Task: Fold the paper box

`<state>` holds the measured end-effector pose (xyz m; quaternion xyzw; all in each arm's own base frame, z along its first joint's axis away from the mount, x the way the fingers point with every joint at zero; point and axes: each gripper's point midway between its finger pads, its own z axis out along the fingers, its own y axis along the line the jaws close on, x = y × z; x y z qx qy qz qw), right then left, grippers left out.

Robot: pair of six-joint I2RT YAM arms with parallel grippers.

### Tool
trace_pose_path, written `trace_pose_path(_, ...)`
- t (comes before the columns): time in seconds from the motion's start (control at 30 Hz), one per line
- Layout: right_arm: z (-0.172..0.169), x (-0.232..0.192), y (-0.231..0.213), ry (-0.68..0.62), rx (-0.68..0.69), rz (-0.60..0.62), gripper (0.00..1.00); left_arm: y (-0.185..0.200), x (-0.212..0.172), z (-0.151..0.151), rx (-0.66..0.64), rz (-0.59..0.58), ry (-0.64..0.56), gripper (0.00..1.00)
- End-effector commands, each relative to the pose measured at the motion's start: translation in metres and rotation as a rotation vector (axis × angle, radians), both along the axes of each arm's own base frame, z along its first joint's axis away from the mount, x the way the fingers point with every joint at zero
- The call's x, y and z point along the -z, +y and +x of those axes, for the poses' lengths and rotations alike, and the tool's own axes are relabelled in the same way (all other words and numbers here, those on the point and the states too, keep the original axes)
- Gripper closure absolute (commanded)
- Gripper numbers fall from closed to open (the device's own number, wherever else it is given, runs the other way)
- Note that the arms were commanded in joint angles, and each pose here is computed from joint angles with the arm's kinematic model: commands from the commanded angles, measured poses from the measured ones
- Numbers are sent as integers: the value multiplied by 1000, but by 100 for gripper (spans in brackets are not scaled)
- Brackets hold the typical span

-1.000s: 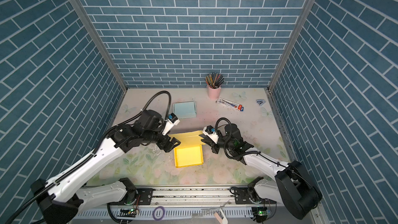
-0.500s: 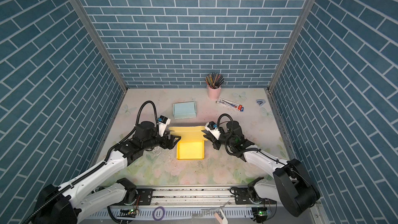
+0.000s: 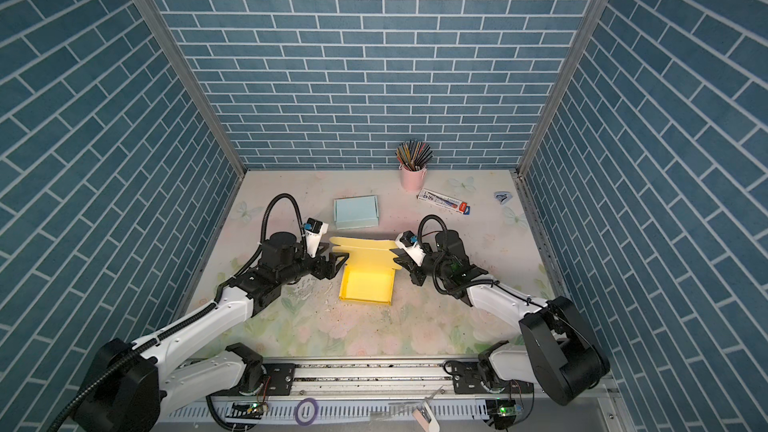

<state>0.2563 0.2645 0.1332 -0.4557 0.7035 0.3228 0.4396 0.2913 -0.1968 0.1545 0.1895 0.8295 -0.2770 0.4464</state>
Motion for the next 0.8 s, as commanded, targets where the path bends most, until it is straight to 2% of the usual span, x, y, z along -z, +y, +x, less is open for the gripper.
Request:
trace_pose_path(0.0,13,-3,-1,-6,24,-15,100,7,-2,5,7,-20,-69,12)
trace_pose_path(0.23,13,1,1,11,13,-16,100,2,5,11,76,-29,-56,13)
trace_pose_path(0.33,14,1,1,12,19,-20,100,-1,9,17,103,-44,-44,17)
trace_pose_path(0.53,16,3,0,16,30,-30,100,-5,16,18,128,-46,-18,37)
trace_pose_path(0.6,18,5,0,22,36,-37,100,-5,19,17,133,-46,-6,50)
trace_pose_path(0.77,19,8,0,32,37,-45,100,-3,16,15,128,-36,-11,64)
